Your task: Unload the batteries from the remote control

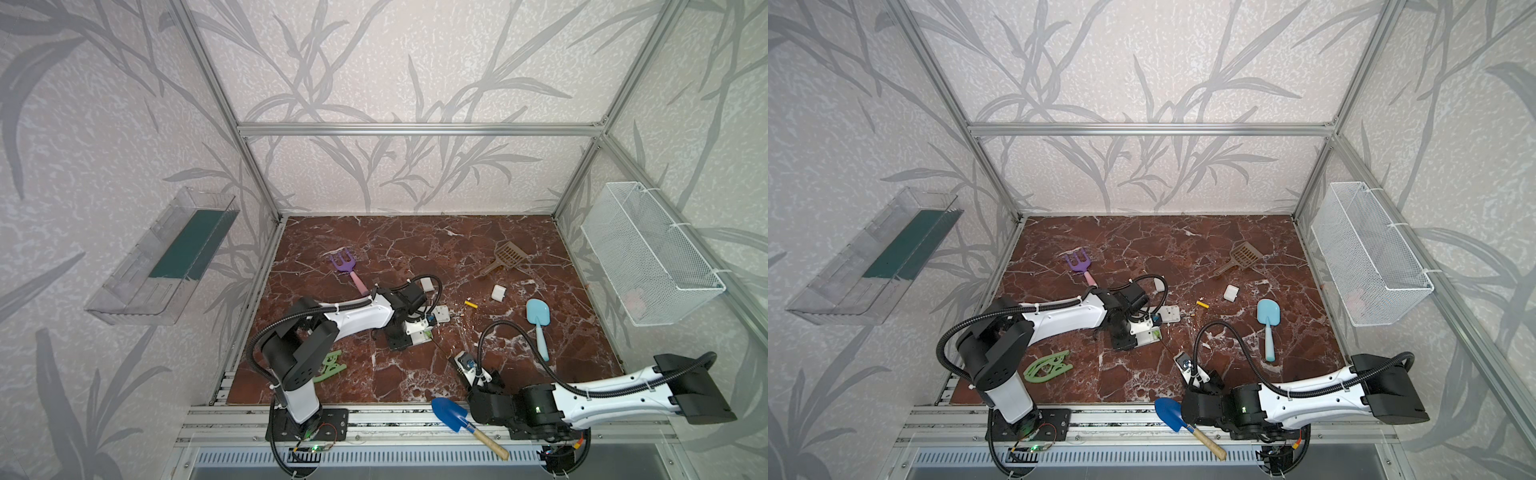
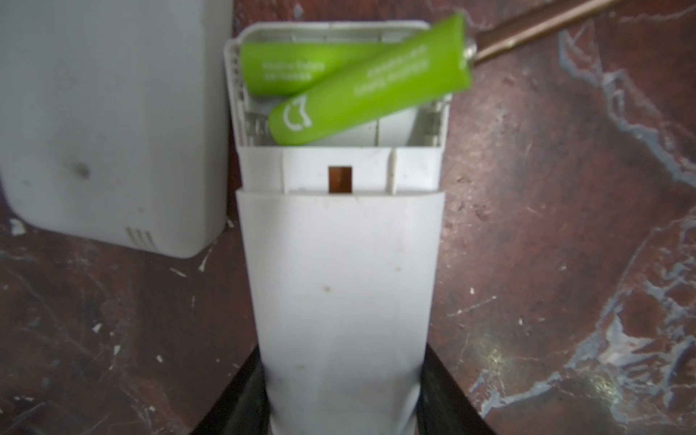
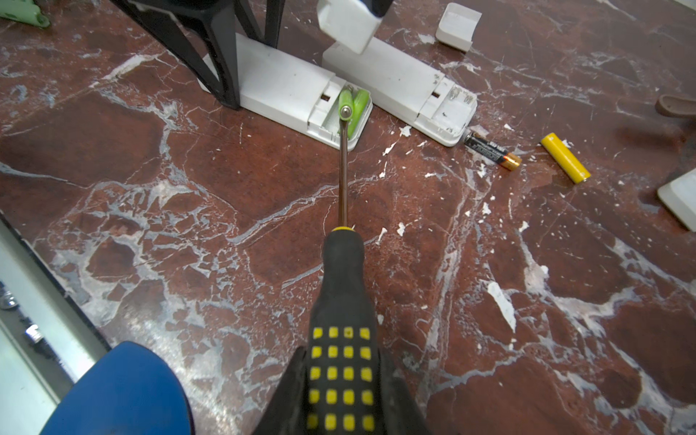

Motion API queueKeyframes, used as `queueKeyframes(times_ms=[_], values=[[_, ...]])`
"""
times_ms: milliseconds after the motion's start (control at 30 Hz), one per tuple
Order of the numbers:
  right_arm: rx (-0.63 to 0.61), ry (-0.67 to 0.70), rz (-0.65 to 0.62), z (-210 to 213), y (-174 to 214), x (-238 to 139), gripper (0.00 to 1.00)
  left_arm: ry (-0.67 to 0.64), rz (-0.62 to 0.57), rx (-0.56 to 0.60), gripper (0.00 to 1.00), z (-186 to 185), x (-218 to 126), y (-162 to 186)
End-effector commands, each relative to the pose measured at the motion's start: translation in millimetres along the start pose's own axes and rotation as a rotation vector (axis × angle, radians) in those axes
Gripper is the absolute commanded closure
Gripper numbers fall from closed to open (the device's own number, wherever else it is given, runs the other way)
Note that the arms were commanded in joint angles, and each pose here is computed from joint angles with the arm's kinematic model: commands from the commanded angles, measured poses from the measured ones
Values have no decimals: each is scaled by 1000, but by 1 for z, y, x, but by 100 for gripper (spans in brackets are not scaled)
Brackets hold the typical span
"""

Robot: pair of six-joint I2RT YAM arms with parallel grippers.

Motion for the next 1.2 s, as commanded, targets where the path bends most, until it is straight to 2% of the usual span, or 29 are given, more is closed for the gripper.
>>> queueKeyframes(times_ms=[0,567,1000,1167], values=[[-5,-16,-7,3,-3,4,100,56,57,17,63,-12,16,7],[11,12,4,-5,-14,17,100,68,75,20,64,-22,15,7],[46,54,-12,-22,-7,6,100,44,104,14,65,-21,11,9],[41,22,-15,-21,-7,3,100,42,108,-3,65,-20,14,8]])
Point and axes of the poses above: each gripper's point midway between its finger pads, its own x axis out along the fingers, its own z axis along the line the jaws close on, y = z × x, the point moved 9 cm from there along -x, back along the fingers, and after that the axes turned 11 degrees about -x, right-handed, at the moved point
